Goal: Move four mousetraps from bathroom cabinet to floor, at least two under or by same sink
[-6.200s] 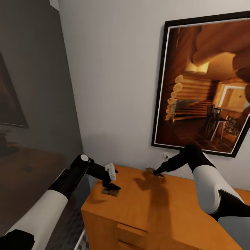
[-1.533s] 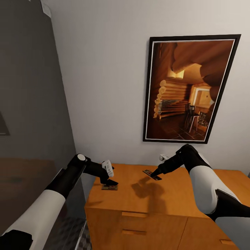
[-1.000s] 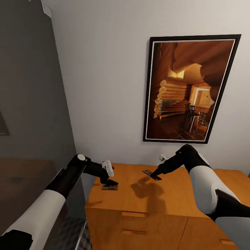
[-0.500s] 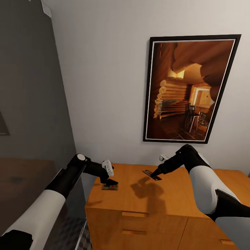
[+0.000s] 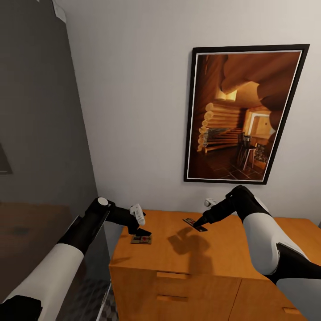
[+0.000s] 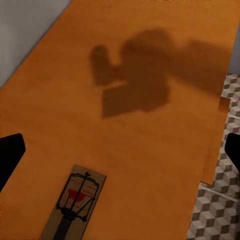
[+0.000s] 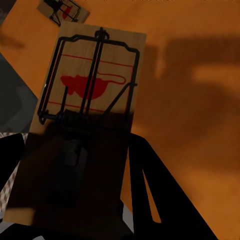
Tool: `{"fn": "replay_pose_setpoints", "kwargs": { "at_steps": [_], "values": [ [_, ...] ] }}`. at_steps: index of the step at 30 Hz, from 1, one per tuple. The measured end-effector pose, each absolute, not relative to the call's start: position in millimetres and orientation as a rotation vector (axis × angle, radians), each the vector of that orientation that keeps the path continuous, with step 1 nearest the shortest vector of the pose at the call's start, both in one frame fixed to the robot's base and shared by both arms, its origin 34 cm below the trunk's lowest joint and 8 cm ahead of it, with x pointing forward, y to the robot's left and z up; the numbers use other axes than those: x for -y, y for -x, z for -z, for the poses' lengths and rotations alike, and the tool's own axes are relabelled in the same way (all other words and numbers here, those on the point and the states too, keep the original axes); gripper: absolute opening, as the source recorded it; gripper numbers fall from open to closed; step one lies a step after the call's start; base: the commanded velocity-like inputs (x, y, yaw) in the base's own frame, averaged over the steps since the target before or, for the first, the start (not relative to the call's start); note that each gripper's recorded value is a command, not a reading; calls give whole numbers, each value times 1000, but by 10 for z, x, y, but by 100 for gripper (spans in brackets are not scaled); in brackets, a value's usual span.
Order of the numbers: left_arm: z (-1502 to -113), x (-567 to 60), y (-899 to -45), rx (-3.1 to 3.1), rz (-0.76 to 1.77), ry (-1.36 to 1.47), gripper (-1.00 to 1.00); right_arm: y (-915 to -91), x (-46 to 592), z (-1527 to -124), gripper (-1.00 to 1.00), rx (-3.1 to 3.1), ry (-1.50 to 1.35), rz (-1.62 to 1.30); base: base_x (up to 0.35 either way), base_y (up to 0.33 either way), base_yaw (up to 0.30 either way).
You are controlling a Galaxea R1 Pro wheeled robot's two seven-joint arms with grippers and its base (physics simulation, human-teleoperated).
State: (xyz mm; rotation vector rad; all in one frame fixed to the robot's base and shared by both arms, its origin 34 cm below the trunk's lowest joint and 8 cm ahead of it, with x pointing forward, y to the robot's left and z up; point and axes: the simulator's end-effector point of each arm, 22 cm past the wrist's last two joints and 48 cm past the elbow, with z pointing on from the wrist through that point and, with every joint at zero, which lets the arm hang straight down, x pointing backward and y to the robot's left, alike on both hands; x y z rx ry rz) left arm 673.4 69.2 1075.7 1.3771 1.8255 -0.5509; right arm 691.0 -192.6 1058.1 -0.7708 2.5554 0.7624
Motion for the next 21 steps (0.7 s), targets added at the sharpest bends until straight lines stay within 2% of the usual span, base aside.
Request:
{"fn": "replay_pose_setpoints", "kwargs": {
  "at_steps": [17, 21],
  "values": [
    [-10758, -687, -6731, -1825, 553, -1378, 100, -6906, 1896, -10580, -100, -2554, 775, -767, 0, 1, 0],
    [-10758, -683, -6731, -1824, 552, -1378, 100, -6905, 1887, -10580, -100, -2553, 777, -768, 72, 126, 0]
  ]
}}
